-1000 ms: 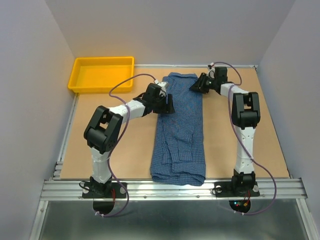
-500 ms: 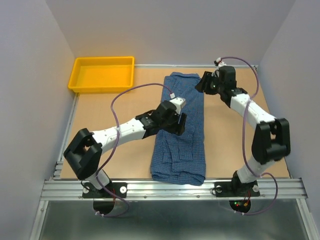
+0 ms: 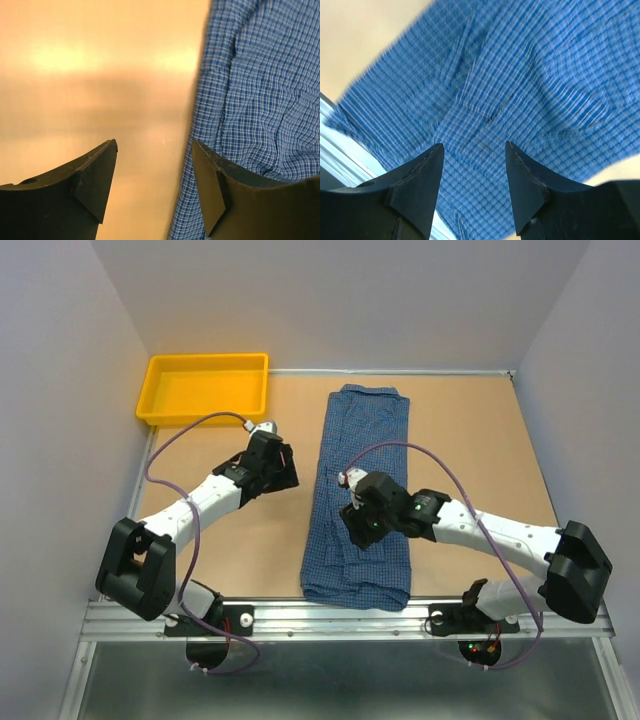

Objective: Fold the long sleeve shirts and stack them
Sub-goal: Fold the shirt

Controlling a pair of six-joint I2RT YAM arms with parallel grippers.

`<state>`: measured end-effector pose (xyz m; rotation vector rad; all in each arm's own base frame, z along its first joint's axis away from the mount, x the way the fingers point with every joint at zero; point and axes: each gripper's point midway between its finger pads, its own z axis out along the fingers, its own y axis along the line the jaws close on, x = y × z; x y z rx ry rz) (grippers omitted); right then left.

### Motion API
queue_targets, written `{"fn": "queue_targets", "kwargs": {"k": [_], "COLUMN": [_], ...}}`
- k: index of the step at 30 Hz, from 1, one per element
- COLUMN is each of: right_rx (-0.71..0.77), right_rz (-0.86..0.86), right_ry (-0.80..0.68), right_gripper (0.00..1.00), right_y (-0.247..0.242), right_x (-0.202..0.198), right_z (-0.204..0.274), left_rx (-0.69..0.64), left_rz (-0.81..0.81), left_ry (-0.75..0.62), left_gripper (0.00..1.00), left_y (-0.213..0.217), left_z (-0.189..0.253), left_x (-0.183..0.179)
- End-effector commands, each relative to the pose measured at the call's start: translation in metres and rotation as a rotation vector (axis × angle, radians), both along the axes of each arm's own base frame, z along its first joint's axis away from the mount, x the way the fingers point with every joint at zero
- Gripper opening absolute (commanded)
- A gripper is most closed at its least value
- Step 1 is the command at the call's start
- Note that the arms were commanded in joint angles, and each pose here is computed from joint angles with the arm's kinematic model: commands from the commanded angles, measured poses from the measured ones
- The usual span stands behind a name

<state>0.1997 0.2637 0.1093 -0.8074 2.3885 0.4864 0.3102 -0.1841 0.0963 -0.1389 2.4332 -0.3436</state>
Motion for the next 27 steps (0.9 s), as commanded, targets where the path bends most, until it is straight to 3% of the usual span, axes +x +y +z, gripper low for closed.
{"fn": "queue_targets", "kwargs": {"k": [1,14,27], "right_rx": [-0.218,-0.400,-0.482], "right_rz": [0.014,0.222,0.236], "right_ry": [-0.033,0.020,-0.035], "right_gripper": [0.58,0.61,0.56], "right_y": [-0.027,-0.012,-0.016], "right_x": [-0.022,-0.054,-0.043], "right_z": [-0.017,-0.047,-0.060], "left_rx": [-0.011,-0.054,-0.052], "left_rz": [0.053,0.003,0.006], "left_ry": [-0.037,-0.019,-0.007], "left_gripper": [0.73,0.73,0.73], "left_y": [0.025,0.032,0.035], "left_z": [0.016,0.006,-0.001], "left_x": [0.003,-0.013,-0.019]}}
